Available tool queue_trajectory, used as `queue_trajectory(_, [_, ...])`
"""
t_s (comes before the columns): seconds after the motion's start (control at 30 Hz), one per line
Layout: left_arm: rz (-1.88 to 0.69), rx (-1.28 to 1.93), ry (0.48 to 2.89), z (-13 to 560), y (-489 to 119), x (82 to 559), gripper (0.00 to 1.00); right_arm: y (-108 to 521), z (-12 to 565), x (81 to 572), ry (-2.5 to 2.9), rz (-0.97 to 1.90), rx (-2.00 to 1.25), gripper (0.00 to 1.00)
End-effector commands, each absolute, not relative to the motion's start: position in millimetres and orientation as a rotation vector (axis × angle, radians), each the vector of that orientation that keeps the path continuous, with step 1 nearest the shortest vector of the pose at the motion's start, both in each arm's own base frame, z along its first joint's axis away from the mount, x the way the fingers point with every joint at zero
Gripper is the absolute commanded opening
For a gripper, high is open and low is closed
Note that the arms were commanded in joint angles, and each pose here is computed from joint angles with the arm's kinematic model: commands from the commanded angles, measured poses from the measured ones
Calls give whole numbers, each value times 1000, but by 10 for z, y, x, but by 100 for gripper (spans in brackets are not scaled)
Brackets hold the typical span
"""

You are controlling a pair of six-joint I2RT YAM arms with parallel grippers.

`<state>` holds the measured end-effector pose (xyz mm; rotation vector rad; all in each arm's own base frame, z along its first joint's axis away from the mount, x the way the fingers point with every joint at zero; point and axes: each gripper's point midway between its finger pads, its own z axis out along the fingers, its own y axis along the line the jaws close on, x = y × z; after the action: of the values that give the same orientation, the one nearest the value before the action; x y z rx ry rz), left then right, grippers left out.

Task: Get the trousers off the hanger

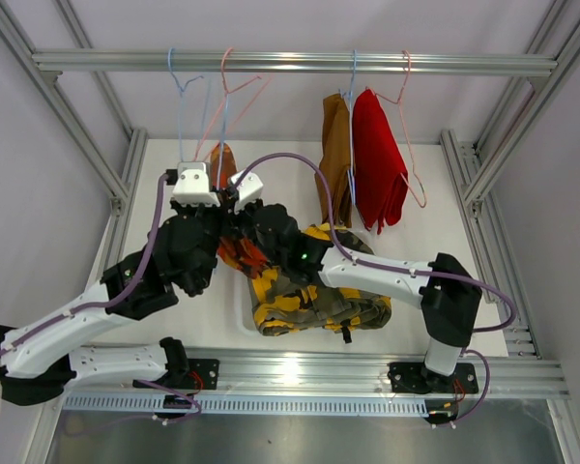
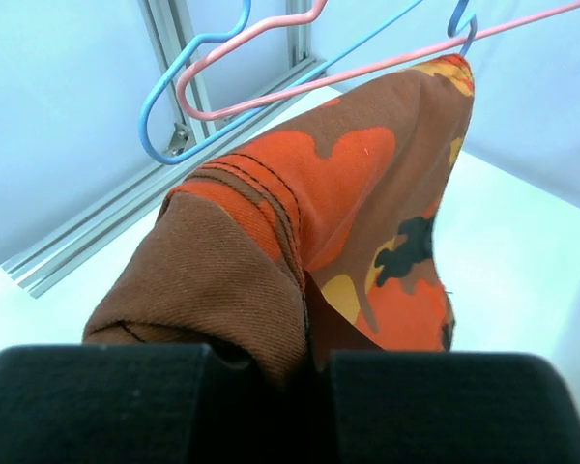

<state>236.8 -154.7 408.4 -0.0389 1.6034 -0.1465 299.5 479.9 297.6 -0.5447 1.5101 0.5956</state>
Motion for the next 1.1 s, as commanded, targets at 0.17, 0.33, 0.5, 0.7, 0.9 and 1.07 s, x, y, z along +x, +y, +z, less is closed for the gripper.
queue_trajectory(0.17, [-200,-81,1569,4250,-1580,2388,1,4535,4024,2719,1349,735,-462,0])
queue_trajectory(0.33, [-174,-89,1578,4211,-1580,2439,1,4392,4259,2515,1319,731,-466,0])
queue_trajectory(0.5, [-151,-83,1588,4153,-1608,2483,1,4174,4503,2340,1282,719,-448,0])
queue_trajectory(0.7, [-133,-63,1604,4085,-1681,2525,1,3949,4753,2202,1246,705,-433,0])
queue_trajectory(0.9, [-129,-44,1617,4031,-1746,2545,1,3785,4903,2177,1227,689,-410,0])
queue_trajectory(1.07, [-122,-21,1629,3983,-1804,2563,1,3731,4862,2202,1248,665,-398,0])
